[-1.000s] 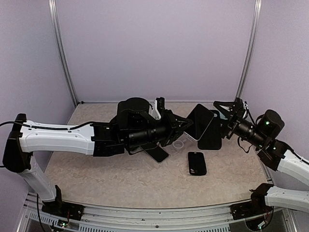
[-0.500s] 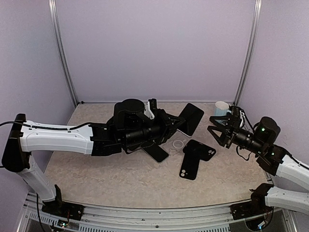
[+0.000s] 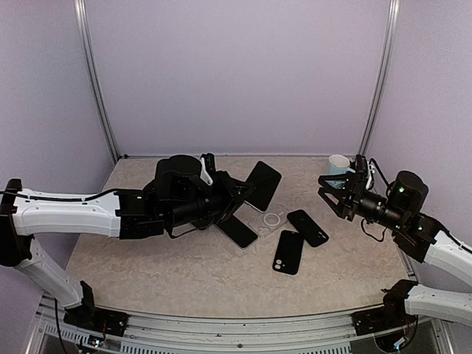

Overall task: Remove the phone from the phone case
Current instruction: Place the phone at the center of the board.

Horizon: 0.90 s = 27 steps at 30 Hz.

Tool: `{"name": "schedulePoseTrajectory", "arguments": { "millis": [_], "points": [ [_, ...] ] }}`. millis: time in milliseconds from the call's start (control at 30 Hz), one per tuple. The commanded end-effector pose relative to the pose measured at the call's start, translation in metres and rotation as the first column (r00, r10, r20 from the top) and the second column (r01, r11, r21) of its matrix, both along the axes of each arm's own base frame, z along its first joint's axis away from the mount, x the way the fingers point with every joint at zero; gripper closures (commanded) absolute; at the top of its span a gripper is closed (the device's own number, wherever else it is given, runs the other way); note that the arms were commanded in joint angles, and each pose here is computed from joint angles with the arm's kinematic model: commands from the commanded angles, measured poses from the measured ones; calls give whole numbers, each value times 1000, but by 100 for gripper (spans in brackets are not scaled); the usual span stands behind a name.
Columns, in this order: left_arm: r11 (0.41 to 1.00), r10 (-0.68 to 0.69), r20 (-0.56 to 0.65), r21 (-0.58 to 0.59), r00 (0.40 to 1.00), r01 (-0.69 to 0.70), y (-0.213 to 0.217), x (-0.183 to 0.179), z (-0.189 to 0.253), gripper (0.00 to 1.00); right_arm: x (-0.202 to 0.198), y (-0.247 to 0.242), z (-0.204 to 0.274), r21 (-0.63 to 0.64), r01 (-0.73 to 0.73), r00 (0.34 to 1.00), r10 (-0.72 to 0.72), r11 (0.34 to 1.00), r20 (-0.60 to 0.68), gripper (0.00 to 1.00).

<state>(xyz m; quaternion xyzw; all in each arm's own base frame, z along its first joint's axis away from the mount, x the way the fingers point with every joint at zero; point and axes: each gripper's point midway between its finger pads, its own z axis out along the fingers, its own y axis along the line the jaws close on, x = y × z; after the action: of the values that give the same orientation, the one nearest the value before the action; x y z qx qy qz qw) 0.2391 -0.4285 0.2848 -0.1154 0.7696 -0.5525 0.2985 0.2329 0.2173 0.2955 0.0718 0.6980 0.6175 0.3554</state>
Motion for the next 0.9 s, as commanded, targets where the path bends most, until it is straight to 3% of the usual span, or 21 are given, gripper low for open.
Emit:
{"name": "schedulePoseTrajectory", "arguments": {
  "millis": [0,200,367,600,867],
  "points": [
    [992,107,87,58,991,-112,39,7,14,100,5,-8,2,-100,48,997,-41,994,72,42],
    [955,212,135,182,968,-234,96,13,-8,100,10,-10,-11,-171,73,993,-56,983,102,42],
    [869,345,152,320,926,-376,172,23,-50,100,15,-11,-24,-239,85,990,-56,967,127,42],
    [814,488,117,296,865,-499,266,27,-87,100,21,-12,-31,-298,101,983,-50,949,175,40],
    [779,538,81,334,839,-531,312,35,-119,100,27,-8,-32,-309,97,981,-38,946,191,39]
  ]
}}
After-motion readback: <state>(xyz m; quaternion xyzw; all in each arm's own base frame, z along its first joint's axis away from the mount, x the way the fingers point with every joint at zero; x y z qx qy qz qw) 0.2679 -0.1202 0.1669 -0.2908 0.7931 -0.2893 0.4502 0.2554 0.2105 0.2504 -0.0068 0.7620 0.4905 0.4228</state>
